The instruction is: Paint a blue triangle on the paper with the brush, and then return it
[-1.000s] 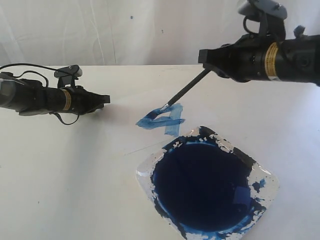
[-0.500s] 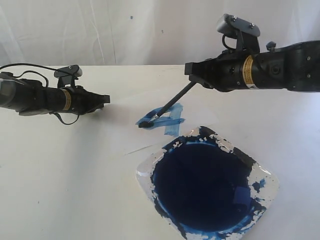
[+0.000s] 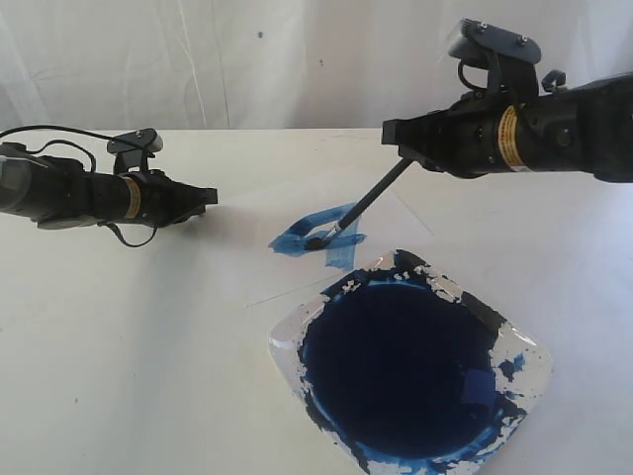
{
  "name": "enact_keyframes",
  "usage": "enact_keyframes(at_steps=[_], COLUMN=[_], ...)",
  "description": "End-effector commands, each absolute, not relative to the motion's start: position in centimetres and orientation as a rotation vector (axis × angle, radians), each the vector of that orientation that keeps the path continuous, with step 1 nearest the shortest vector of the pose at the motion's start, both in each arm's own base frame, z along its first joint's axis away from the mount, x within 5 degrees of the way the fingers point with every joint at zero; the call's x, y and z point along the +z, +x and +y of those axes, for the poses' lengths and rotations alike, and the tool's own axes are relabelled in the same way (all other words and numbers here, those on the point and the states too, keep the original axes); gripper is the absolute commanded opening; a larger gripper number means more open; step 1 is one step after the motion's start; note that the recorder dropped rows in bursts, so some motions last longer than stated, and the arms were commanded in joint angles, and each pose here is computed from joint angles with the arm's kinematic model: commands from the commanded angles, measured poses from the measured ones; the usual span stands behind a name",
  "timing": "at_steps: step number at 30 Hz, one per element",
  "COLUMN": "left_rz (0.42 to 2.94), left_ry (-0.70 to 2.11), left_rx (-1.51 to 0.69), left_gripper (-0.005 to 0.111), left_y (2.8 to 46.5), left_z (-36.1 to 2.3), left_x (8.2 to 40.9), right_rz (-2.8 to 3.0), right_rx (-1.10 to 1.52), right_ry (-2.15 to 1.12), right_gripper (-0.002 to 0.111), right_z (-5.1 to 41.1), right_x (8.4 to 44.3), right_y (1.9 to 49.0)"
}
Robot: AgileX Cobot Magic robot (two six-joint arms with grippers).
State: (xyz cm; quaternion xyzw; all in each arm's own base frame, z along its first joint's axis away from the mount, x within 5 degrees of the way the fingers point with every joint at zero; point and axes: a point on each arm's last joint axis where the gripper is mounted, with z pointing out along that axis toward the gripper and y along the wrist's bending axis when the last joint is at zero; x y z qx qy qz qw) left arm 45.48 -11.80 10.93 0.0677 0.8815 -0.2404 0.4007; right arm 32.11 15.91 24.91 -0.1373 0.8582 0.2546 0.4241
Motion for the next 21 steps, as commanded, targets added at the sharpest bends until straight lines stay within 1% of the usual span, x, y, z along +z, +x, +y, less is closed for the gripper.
enact_keyframes(at_steps=[1,21], left_rz=[2.242,2.242], left_ry=[0.165,0.165], left_rx=[-0.571,-0.571], left_gripper=[0.000,0.000], left_y=[45.53,45.53], left_z=[-11.71,-11.71], left_x=[10.77,10.77], right_rz=[2.146,2.134], right_rx=[0.432,0.367], right_ry=[-0.358,-0.355], right_gripper=[0.000,0.000], right_z=[14.52,14.08], right_x=[23.96,23.94], right_y=[32.48,32.71])
